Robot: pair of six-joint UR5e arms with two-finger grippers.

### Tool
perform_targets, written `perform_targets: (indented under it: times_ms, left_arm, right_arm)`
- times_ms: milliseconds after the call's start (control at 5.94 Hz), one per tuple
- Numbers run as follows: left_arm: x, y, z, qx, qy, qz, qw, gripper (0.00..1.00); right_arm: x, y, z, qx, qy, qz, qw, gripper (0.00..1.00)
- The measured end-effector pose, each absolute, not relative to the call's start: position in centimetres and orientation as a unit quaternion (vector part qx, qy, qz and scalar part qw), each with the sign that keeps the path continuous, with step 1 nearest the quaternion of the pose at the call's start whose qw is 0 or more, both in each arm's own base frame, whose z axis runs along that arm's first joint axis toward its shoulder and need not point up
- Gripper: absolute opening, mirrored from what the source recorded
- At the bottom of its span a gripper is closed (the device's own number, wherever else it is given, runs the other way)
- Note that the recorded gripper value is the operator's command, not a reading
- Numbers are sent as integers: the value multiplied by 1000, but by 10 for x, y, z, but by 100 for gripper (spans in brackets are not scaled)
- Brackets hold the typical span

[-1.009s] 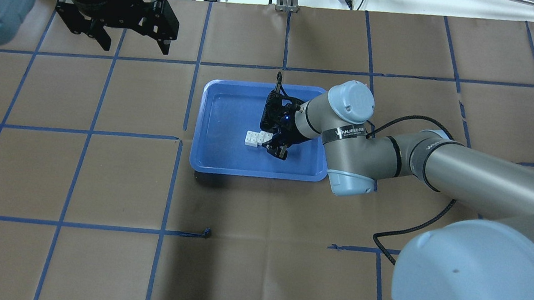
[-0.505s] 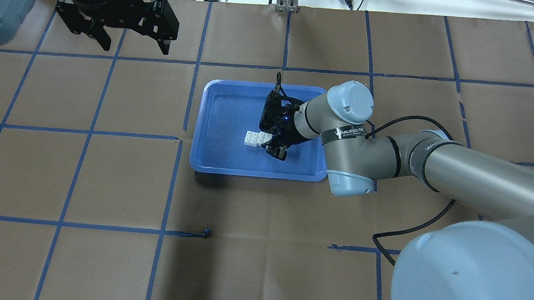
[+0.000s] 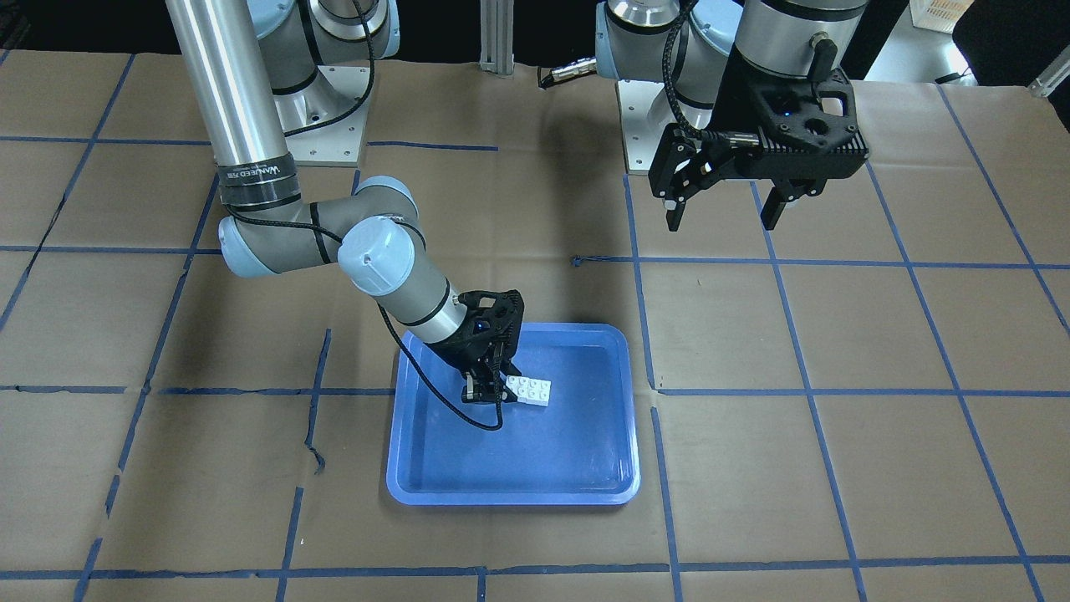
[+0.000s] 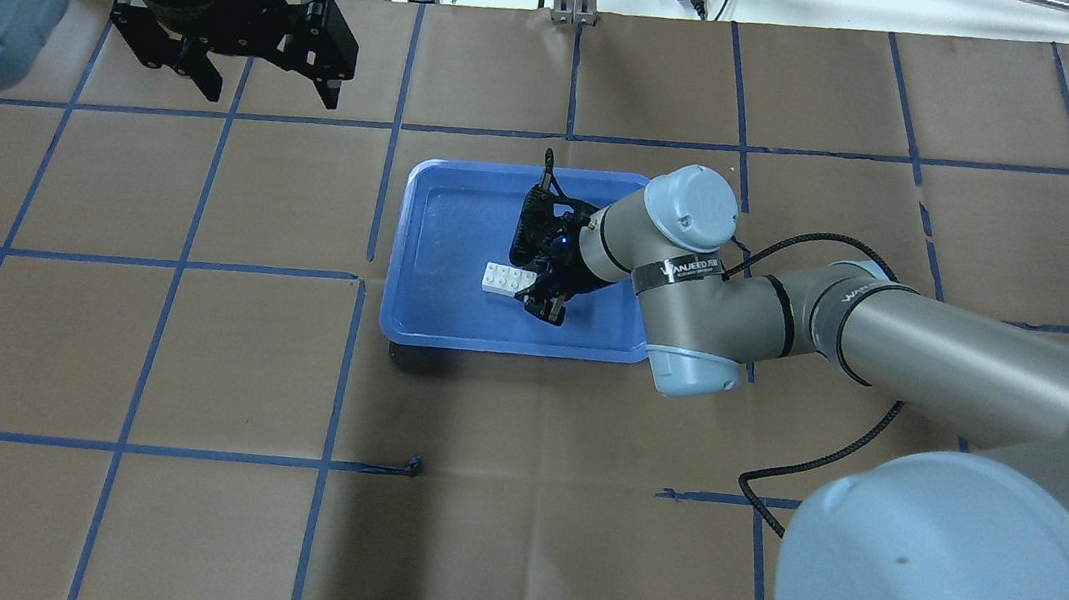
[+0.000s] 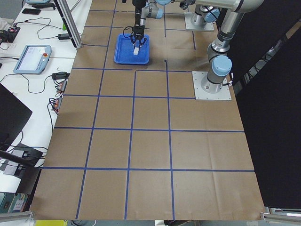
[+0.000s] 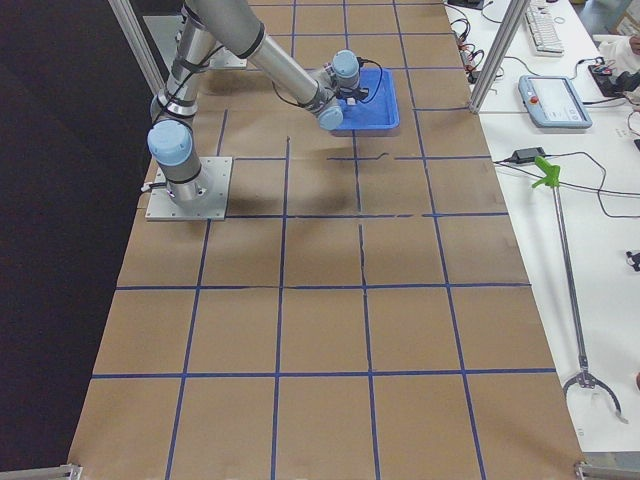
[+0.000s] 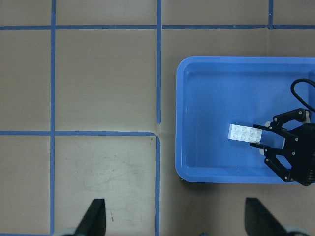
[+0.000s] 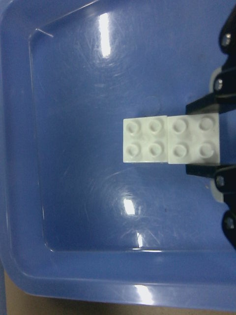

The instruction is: Assemble white blocks and place on blue tray

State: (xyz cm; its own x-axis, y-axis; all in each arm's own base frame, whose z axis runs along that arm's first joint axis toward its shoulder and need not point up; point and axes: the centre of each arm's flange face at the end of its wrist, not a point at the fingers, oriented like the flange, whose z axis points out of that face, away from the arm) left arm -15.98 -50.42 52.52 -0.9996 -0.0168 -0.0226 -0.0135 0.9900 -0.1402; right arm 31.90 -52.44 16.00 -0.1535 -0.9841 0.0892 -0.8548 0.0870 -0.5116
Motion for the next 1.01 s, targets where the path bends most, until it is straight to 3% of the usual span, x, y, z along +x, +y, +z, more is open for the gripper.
perform_targets:
  times_ms: [673,1009]
  left_arm:
    - [-160,-504,525,-8,997,-71,12,99]
    - [-160,-504,525,-8,997,-70,12,99]
  right_arm:
    - [320,-525,160,-637,722,-232,139,29]
    - [320,-525,160,-637,722,-233,139,46]
